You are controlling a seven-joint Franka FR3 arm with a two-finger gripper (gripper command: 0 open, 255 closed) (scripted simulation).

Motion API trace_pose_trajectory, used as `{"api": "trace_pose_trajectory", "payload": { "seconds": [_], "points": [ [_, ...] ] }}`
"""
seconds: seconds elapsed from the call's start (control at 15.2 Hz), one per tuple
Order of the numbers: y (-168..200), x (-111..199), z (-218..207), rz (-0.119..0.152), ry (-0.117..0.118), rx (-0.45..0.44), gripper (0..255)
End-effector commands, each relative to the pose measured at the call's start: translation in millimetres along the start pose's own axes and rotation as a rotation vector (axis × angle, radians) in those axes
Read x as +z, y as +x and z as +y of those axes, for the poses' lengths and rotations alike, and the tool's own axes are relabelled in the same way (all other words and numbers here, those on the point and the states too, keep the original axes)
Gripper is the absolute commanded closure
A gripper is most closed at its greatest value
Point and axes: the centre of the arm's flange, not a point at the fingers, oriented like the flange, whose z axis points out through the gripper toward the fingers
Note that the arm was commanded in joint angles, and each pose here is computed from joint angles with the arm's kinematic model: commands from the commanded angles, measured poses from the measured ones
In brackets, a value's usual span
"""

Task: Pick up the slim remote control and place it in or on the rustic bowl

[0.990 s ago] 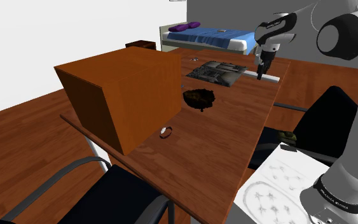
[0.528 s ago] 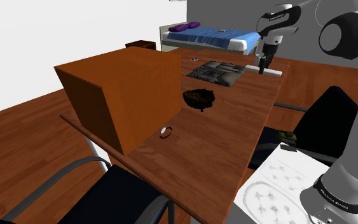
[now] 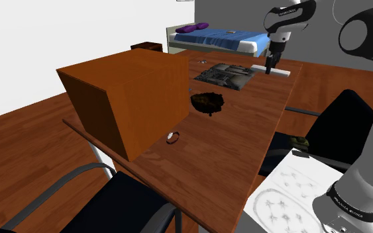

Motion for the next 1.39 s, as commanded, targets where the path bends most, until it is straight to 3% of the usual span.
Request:
{"api": "trace_pose_trajectory", "payload": {
  "seconds": [0.0,1.32],
  "points": [
    [8,-1,-24,0.000,-0.001,0.001,255],
    [106,-6,-269,0.000,-0.001,0.001,255]
  ]
}}
